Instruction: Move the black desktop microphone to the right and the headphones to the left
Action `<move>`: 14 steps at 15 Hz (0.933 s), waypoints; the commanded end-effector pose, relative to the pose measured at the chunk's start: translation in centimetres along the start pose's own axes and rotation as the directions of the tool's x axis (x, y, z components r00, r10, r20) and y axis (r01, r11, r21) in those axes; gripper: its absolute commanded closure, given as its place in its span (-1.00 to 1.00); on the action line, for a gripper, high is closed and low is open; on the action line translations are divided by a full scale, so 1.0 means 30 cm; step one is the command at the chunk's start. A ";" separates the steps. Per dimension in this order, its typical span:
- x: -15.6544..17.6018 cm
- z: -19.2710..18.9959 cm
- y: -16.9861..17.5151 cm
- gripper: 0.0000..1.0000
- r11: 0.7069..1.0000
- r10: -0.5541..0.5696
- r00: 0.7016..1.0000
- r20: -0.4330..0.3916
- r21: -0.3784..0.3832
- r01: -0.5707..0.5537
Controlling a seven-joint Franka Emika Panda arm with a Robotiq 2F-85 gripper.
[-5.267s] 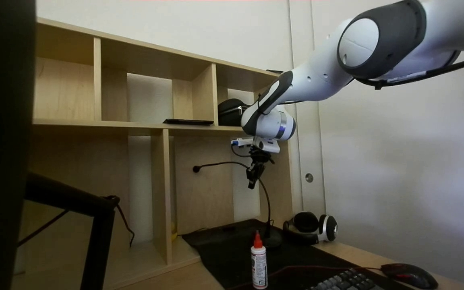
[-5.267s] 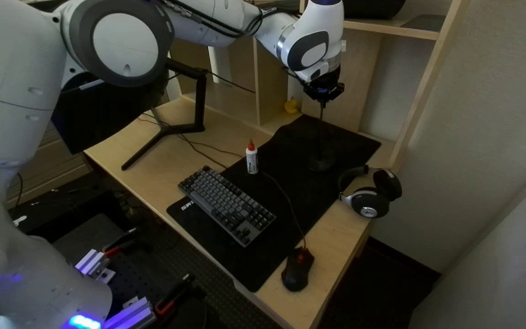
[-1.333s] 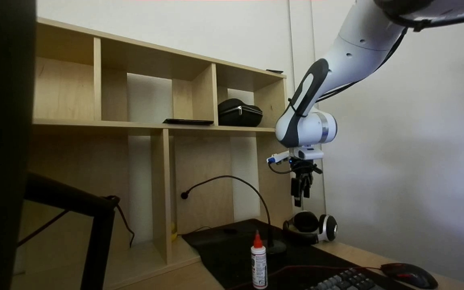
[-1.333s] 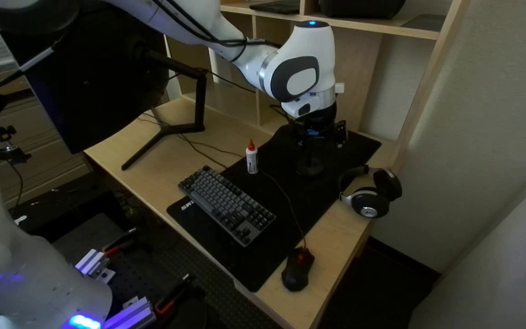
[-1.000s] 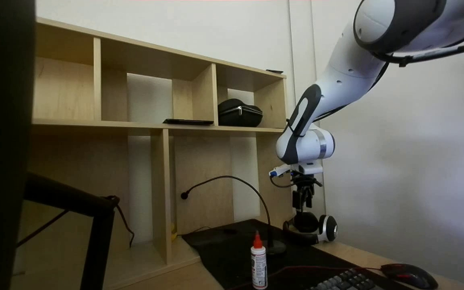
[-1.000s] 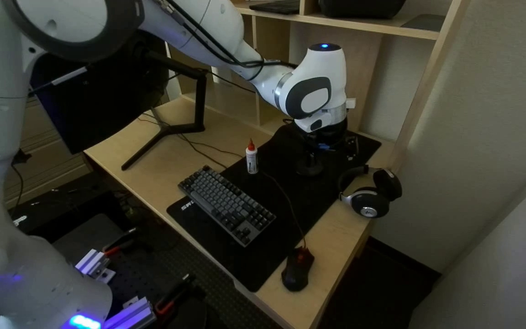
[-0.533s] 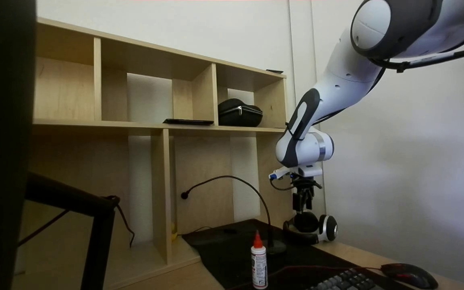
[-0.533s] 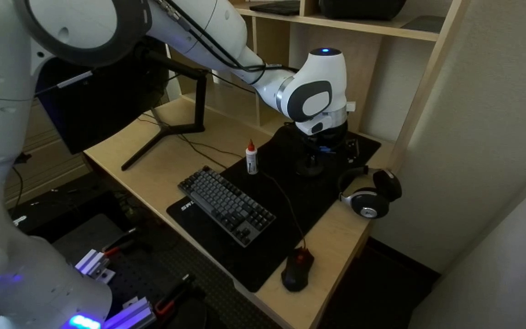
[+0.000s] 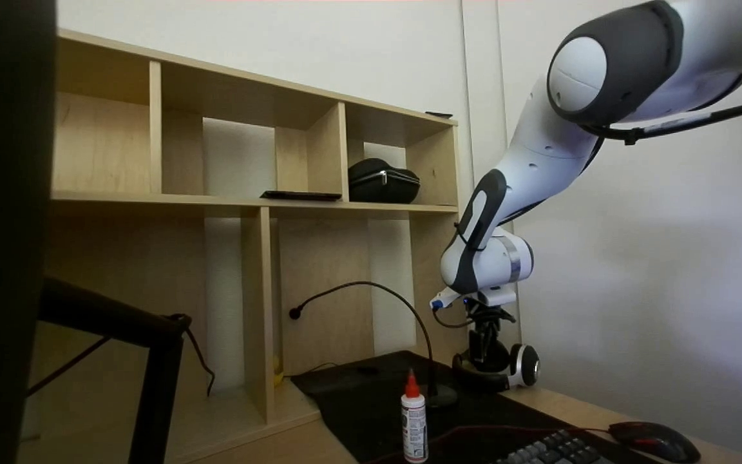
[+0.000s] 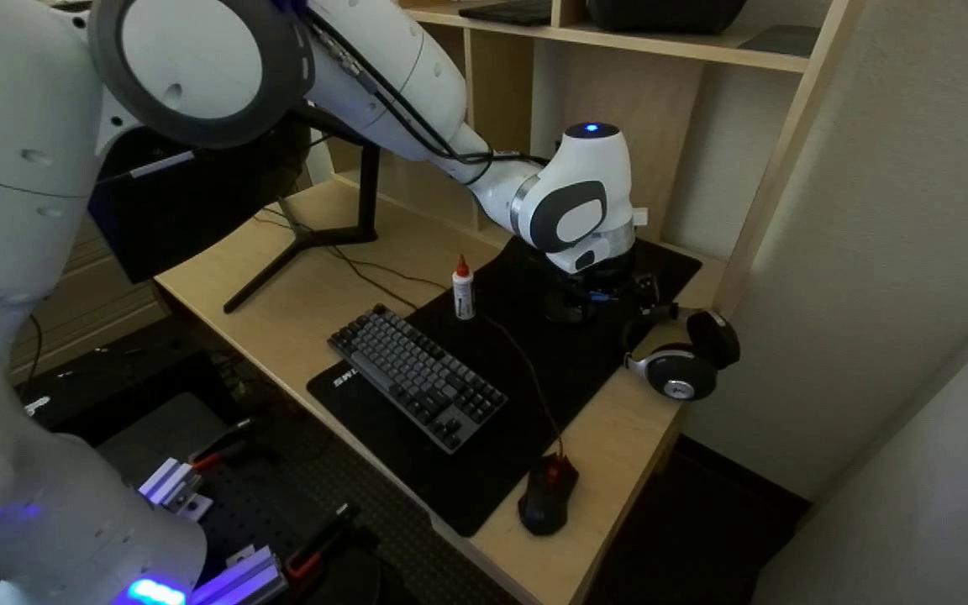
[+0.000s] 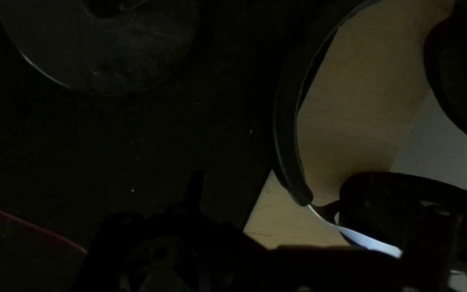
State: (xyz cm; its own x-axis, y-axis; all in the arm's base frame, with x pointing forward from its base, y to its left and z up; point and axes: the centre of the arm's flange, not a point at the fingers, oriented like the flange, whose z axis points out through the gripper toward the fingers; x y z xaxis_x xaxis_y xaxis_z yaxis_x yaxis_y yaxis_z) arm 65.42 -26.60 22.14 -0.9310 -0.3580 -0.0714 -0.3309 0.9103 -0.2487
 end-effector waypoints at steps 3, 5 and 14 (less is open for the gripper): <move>-0.083 0.085 -0.041 -1.00 0.999 -0.007 1.000 0.014 0.038 0.007; -0.047 0.062 -0.010 -1.00 1.000 -0.007 1.000 0.010 0.026 0.006; -0.111 0.226 -0.048 -1.00 0.999 0.003 1.000 -0.029 0.034 -0.002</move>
State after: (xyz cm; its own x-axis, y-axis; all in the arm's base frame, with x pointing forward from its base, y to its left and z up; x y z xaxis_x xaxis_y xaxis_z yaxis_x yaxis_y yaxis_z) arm 67.93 -27.00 17.80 -0.9310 -0.3619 -0.0474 -0.3366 0.9016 -0.2717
